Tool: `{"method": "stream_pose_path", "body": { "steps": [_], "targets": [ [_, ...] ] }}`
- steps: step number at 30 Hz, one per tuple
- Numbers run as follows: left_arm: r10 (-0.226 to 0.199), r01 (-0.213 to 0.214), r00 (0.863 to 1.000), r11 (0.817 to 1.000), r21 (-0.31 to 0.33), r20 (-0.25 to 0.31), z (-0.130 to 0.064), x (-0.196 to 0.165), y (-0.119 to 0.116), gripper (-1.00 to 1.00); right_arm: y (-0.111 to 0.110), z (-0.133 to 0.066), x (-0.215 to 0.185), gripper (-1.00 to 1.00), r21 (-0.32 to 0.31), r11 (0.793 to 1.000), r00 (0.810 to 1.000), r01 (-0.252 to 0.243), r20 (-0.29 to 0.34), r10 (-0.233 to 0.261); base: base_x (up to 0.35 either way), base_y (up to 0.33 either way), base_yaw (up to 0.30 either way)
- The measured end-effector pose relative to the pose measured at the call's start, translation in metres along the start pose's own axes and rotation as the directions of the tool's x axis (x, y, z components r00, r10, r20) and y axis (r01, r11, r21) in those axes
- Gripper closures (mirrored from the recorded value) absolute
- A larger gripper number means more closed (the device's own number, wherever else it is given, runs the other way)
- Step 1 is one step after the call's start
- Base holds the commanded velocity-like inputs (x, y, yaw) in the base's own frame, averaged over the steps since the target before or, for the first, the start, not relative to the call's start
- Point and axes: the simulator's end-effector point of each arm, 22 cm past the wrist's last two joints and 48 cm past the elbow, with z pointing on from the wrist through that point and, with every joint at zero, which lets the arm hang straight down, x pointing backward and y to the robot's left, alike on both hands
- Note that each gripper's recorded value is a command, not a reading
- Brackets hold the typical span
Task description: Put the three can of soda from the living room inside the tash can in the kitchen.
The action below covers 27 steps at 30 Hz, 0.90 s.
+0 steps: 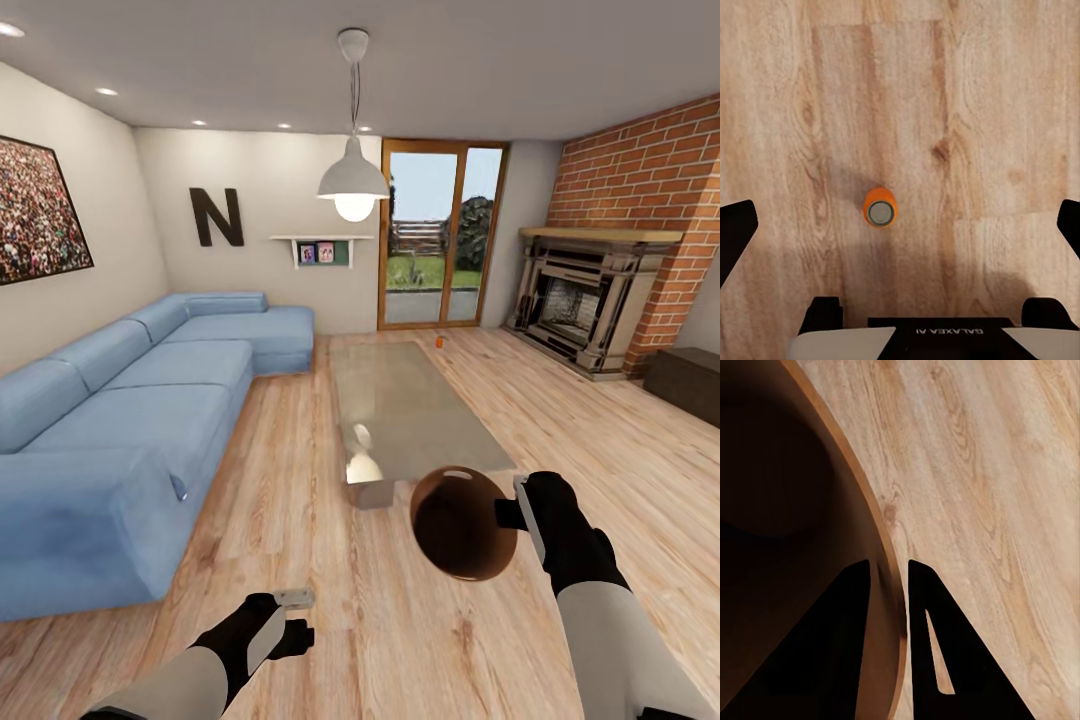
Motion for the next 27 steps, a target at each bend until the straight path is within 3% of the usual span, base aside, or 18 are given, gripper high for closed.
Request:
{"method": "stream_pose_path", "body": {
  "steps": [27],
  "targets": [
    [0.000, 0.000, 1.000, 1.000, 0.008, -0.007, 0.040, 0.014, 0.003, -1.00, 0.003, 0.035, 0.020, 1.00, 0.001, 1.000, 1.000, 0.000, 0.001, 0.000, 0.000, 0.000, 0.000]
  ]
}}
